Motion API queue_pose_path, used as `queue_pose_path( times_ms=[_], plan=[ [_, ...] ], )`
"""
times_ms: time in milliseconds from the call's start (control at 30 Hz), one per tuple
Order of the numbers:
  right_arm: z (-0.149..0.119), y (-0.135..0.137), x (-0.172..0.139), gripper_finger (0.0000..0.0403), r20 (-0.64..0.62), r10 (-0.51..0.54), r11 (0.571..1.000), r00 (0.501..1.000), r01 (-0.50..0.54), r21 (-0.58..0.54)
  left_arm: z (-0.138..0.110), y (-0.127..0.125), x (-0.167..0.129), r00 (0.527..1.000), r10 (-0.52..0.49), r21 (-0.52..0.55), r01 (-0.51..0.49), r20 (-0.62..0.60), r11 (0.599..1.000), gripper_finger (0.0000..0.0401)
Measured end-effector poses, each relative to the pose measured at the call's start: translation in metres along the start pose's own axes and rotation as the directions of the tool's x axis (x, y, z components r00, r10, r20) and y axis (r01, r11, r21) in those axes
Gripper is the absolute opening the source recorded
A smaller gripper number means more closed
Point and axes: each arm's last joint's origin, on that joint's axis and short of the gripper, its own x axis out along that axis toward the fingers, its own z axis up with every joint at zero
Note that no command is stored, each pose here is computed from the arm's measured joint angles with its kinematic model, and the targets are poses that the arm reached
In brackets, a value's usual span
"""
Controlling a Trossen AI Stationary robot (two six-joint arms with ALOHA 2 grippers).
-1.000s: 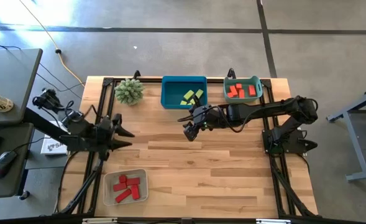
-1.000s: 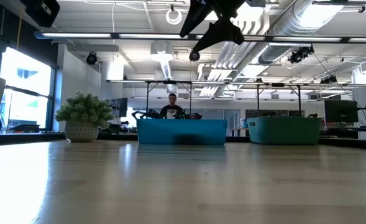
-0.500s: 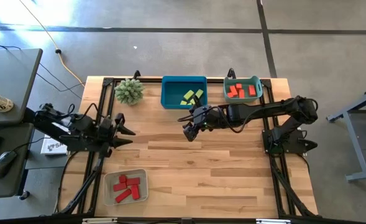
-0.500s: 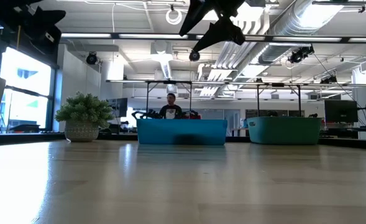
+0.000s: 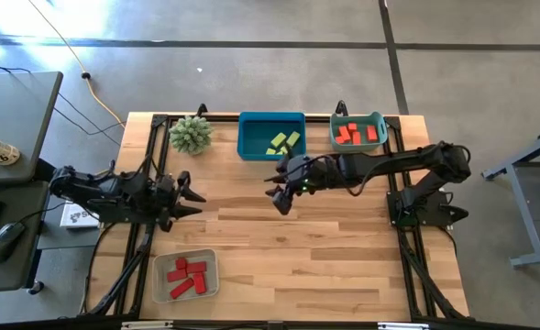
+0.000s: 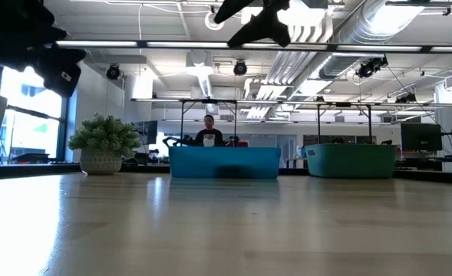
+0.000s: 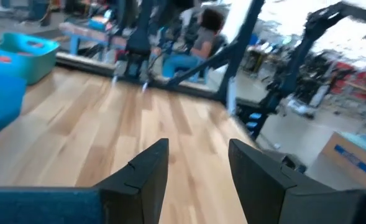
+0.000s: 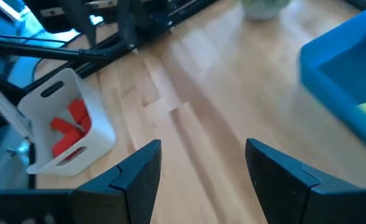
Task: Sort & place blocks by color
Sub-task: Return to Home Position
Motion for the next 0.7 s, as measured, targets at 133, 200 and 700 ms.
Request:
queue_pose_path(
  times_ms=[133,200,700],
  plan=[
    [0.006,-0.004,-0.026,0.022,0.049,-0.051,0.997,0.997,0.054,-0.062,-0.001,0.003,0.002,1.0,-0.006,-0.005,0.006,0.017,1.0,0.015],
    [0.009,-0.008,-0.045,0.022,0.078,-0.092,0.99,0.993,0.099,-0.096,0.0,0.005,0.002,1.0,0.015,-0.007,-0.015,0.025,1.0,0.0143],
    [-0.017,-0.051,-0.161,0.022,0.272,-0.208,0.937,0.939,0.271,-0.221,0.0,0.012,0.003,0.991,0.126,-0.17,-0.118,0.038,0.978,0.013]
  ],
)
